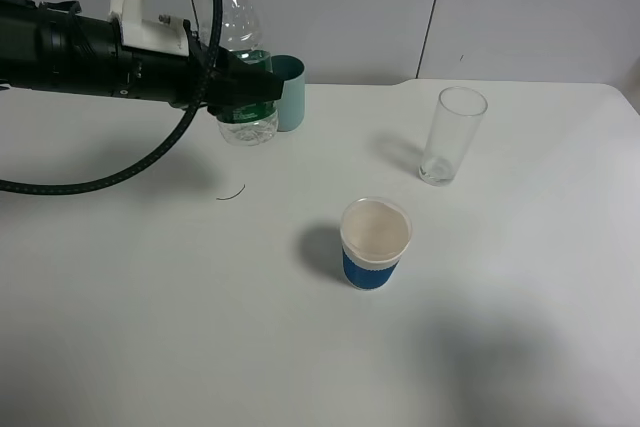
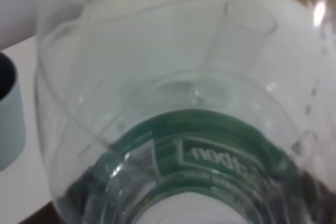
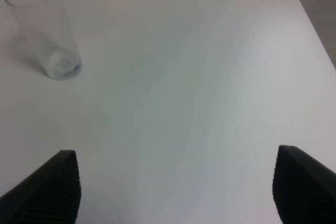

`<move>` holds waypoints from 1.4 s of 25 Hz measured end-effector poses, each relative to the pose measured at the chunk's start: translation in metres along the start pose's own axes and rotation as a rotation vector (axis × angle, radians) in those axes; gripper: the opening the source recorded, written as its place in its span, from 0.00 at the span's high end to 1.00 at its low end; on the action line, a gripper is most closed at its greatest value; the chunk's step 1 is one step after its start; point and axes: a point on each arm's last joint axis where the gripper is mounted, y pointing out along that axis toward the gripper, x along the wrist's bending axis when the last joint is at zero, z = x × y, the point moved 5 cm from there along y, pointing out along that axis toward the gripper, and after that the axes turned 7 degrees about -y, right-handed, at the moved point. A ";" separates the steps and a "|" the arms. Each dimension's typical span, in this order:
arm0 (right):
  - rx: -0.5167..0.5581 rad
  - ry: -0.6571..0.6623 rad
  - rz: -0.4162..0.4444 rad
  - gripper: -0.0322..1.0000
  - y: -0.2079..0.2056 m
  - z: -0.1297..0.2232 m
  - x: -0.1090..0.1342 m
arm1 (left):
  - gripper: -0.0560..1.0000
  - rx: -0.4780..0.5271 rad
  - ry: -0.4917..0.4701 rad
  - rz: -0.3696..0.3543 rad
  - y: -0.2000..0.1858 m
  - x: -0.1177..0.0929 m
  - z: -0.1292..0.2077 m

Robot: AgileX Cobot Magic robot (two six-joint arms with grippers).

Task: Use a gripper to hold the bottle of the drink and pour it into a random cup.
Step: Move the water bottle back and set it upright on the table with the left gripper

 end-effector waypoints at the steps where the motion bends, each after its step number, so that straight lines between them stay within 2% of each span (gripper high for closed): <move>1: 0.000 0.000 0.000 0.24 0.000 0.000 0.000 | 0.43 0.000 0.007 0.000 0.000 0.000 0.000; 7: 0.000 0.000 0.000 0.24 0.000 0.000 0.000 | 0.43 -0.003 0.007 0.019 0.000 -0.003 0.000; 11: 0.000 0.000 0.000 0.24 0.000 0.000 0.000 | 0.43 -0.007 -0.068 0.017 -0.001 -0.003 -0.002; 13: 0.000 0.000 0.000 0.24 0.000 0.000 0.000 | 0.43 -0.012 -0.131 -0.048 -0.004 0.004 -0.003; 17: 0.000 0.000 0.000 0.24 0.000 0.000 0.000 | 0.43 -0.044 -0.220 -0.230 -0.015 0.026 -0.011; 19: 0.000 0.000 0.000 0.24 0.000 0.000 0.000 | 0.43 -0.058 -0.231 -0.305 -0.020 0.032 -0.014; 21: 0.000 0.000 0.000 0.24 0.000 0.000 0.000 | 0.43 -0.050 -0.199 -0.360 -0.022 0.033 -0.013; 24: 0.000 0.000 0.000 0.24 0.000 0.000 0.000 | 0.43 -0.021 -0.144 -0.382 -0.020 0.026 -0.011; 28: 0.000 0.000 0.000 0.24 0.000 0.000 0.000 | 0.43 -0.019 -0.144 -0.415 -0.019 0.024 -0.011; 30: 0.000 0.000 0.000 0.24 0.000 0.000 0.000 | 0.43 -0.051 -0.185 -0.444 -0.021 0.028 -0.013; 31: 0.000 0.000 0.000 0.24 0.000 0.000 0.000 | 0.43 -0.066 -0.176 -0.455 -0.021 0.030 -0.016; 33: 0.000 0.000 0.000 0.24 0.000 0.000 0.000 | 0.43 -0.108 -0.212 -0.462 -0.022 0.031 -0.020; 35: 0.000 0.000 0.000 0.24 0.000 0.000 0.000 | 0.43 -0.162 -0.206 -0.463 -0.023 0.032 -0.026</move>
